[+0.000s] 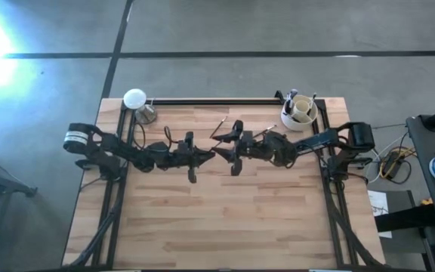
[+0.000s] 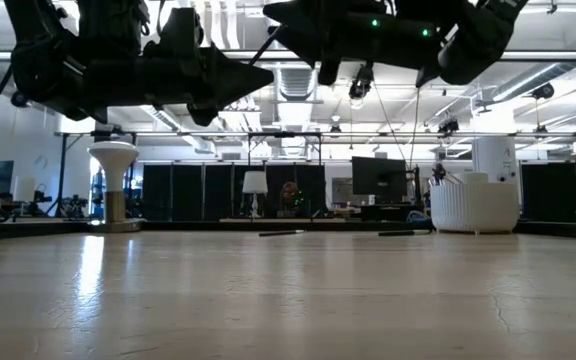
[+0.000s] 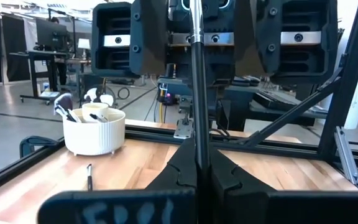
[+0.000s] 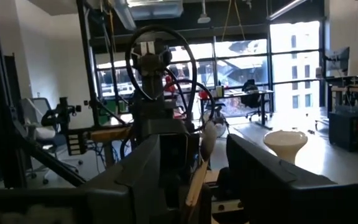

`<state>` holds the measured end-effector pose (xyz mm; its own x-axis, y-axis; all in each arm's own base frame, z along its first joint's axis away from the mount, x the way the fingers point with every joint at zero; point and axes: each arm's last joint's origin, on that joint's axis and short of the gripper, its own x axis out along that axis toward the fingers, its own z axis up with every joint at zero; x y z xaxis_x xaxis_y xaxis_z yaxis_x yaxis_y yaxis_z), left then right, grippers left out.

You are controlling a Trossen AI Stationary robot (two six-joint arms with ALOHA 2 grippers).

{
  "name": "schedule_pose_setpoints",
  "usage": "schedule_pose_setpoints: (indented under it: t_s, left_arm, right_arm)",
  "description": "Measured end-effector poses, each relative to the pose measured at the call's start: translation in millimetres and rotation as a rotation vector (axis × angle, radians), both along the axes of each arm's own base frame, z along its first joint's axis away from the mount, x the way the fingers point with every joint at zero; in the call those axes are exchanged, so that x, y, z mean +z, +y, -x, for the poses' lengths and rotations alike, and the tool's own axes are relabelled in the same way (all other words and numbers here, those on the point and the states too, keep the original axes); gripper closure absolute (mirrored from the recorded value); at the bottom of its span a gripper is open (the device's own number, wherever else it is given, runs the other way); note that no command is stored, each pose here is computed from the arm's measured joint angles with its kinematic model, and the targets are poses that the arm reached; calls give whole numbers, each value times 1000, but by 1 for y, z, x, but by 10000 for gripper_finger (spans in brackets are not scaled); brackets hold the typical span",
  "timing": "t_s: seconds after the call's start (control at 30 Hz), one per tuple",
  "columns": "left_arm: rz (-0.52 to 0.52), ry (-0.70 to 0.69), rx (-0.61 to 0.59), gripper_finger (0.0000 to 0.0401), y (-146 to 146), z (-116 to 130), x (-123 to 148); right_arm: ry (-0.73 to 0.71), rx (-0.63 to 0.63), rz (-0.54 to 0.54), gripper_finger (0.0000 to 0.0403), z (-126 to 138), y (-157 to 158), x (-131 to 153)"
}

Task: Put items in baskets/containers
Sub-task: Put the black eyeshadow brush into the white organizer

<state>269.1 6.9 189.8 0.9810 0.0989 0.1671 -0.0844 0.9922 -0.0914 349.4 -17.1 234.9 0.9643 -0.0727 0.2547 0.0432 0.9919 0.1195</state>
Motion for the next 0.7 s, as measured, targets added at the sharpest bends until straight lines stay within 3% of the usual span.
schedule_pose_setpoints:
  t_s: [0.3, 0.5, 0.7]
  left_arm:
    - [7, 3, -3, 400, 0, 0, 0]
    - [43, 15, 16, 377, 1, 0, -2]
    - [57, 34, 21, 336, 1, 1, -4]
  right_arm:
    - [3, -8, 55, 378, 0, 1, 0]
    - [5, -9, 71, 388, 4, 2, 1]
    - [16, -30, 108, 389, 24, 2, 20]
